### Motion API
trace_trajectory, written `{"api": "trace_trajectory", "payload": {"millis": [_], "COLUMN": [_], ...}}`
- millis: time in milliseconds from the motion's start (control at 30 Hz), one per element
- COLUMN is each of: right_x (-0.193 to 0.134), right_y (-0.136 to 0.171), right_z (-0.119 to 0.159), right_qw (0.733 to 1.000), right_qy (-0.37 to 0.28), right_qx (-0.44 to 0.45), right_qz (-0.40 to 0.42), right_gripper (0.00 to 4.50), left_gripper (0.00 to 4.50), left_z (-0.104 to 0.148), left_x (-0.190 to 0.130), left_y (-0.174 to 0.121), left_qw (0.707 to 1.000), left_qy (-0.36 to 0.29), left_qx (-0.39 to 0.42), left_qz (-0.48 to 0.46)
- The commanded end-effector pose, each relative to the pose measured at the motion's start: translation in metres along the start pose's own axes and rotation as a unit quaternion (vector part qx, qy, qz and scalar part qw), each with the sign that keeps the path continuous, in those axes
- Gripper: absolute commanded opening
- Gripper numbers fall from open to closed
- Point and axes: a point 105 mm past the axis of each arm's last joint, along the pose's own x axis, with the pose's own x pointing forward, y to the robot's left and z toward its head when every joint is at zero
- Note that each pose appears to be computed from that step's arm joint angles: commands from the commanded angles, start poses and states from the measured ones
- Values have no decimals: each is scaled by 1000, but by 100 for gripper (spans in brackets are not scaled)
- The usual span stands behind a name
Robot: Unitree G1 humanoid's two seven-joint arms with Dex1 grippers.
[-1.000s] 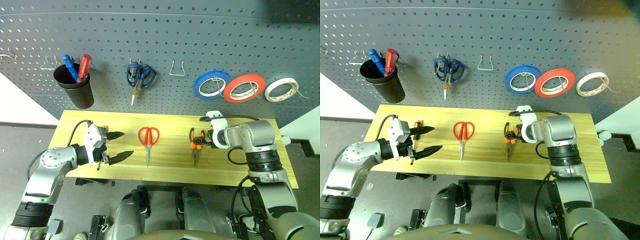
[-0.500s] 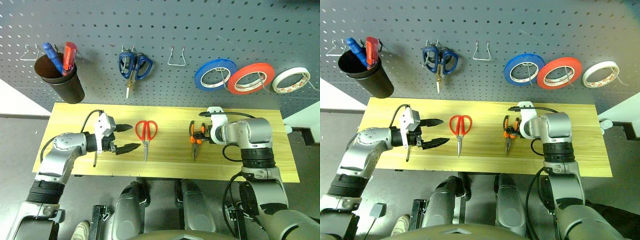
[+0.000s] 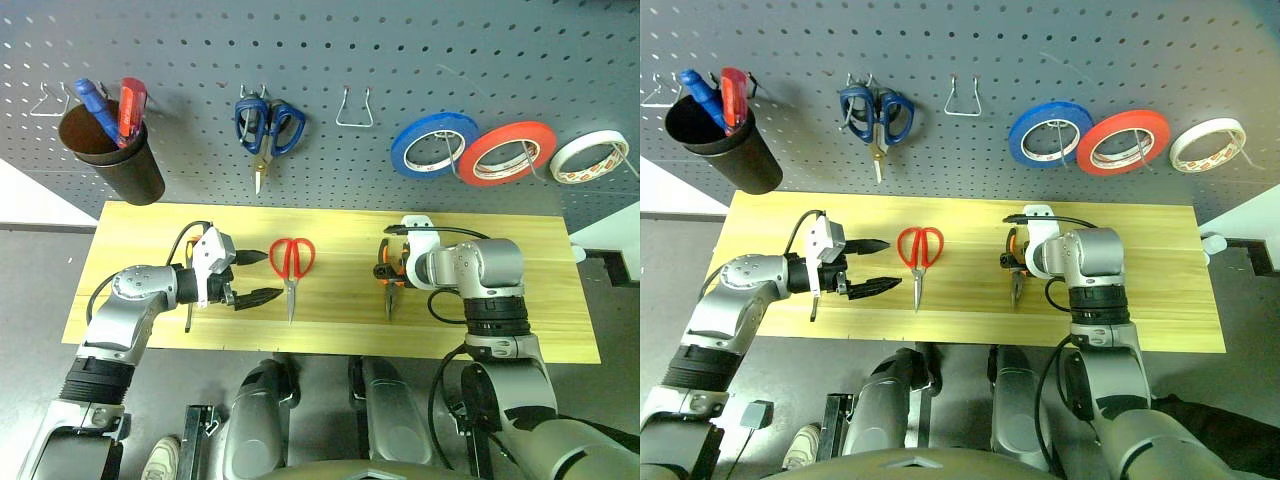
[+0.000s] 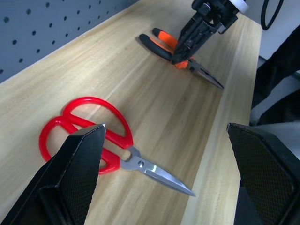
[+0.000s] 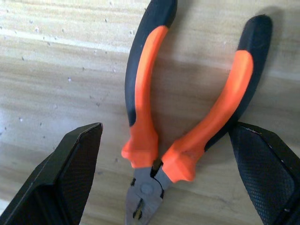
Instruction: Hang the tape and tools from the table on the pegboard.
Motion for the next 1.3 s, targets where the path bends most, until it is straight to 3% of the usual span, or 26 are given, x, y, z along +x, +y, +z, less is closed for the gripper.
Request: {"api": "trace_trajectory", "payload": {"millis": [33, 167, 267, 400, 767, 900, 1100, 1300], "right_x": [10, 13, 13, 11, 12, 12, 9, -20], "right_y": [0, 2, 2, 10, 15, 15, 18, 41], "right_z": [-6, -10, -13, -19, -22, -19, -16, 7], "right_qw": [1000, 999, 998, 997, 995, 995, 994, 985], "right_qy": [10, 27, 41, 60, 64, 60, 57, 7], "right_qx": [-9, -20, -35, -55, -70, -82, -98, -132], "right_qz": [-12, -11, -10, 7, 2, -1, 12, 111], "right_gripper": [443, 443, 389, 281, 281, 200, 200, 200], "left_gripper": [436, 436, 436, 436, 436, 436, 436, 436], "left_z": [1, 0, -1, -3, -5, -5, -5, 4], "left_x": [-1, -2, -3, -5, -6, -6, -9, -19], "left_y": [-4, -5, -5, -7, -9, -8, -6, -8], "left_qw": [1000, 1000, 1000, 1000, 1000, 1000, 1000, 1000], "left_qy": [-1, 1, 3, 6, 8, 9, 9, -5], "left_qx": [13, 15, 16, 16, 16, 19, 20, 19], "left_qz": [-3, -1, 1, 2, 7, 8, 12, 21]}}
